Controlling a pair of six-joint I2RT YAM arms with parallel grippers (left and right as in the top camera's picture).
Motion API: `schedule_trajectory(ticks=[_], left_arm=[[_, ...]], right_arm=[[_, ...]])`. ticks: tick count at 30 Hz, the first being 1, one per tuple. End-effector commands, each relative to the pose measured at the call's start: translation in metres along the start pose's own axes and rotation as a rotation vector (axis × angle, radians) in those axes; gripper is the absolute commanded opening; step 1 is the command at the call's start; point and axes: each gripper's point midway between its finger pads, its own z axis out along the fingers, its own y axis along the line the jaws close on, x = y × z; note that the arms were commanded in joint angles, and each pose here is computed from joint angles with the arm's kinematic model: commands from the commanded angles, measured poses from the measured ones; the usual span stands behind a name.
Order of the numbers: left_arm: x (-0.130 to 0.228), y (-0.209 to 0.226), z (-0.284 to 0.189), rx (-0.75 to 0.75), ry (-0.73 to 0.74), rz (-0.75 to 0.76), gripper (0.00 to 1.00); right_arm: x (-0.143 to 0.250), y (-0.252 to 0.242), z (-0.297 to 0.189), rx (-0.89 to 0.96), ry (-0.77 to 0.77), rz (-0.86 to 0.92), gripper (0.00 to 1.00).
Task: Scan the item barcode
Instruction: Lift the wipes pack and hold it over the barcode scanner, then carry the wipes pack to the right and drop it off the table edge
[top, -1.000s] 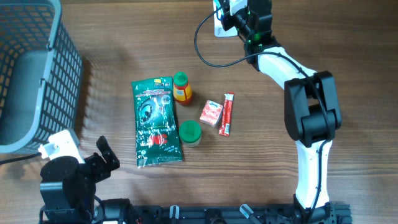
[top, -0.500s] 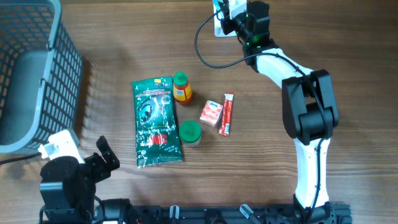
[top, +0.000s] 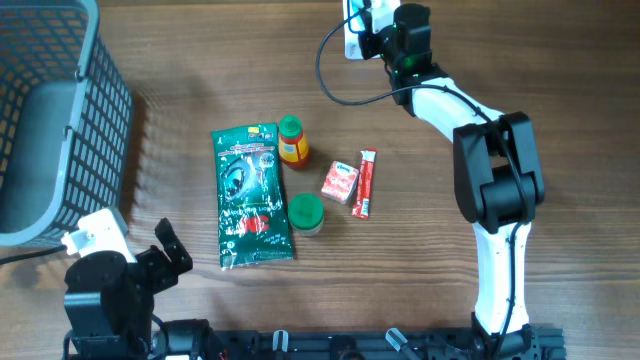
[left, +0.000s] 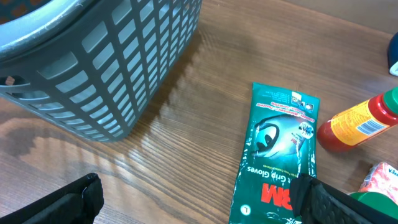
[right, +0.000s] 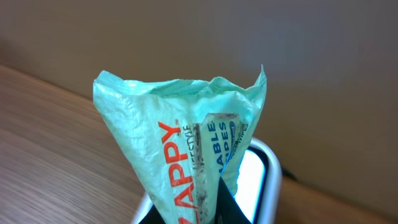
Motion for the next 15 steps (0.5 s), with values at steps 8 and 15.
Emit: schedule_trajectory(ticks=[8, 15], left_arm=[[-0.001, -0.002, -0.001, 0.010, -0.003, 0.004, 1.00], [-0.001, -0.002, -0.001, 0.010, -0.003, 0.004, 1.00]], right_arm=[[-0.018, -0.233, -0.129, 0.804, 0.204, 0.093, 0.04], [0.084, -0.371, -0.241, 1.048, 0.502, 0.193, 0.04]])
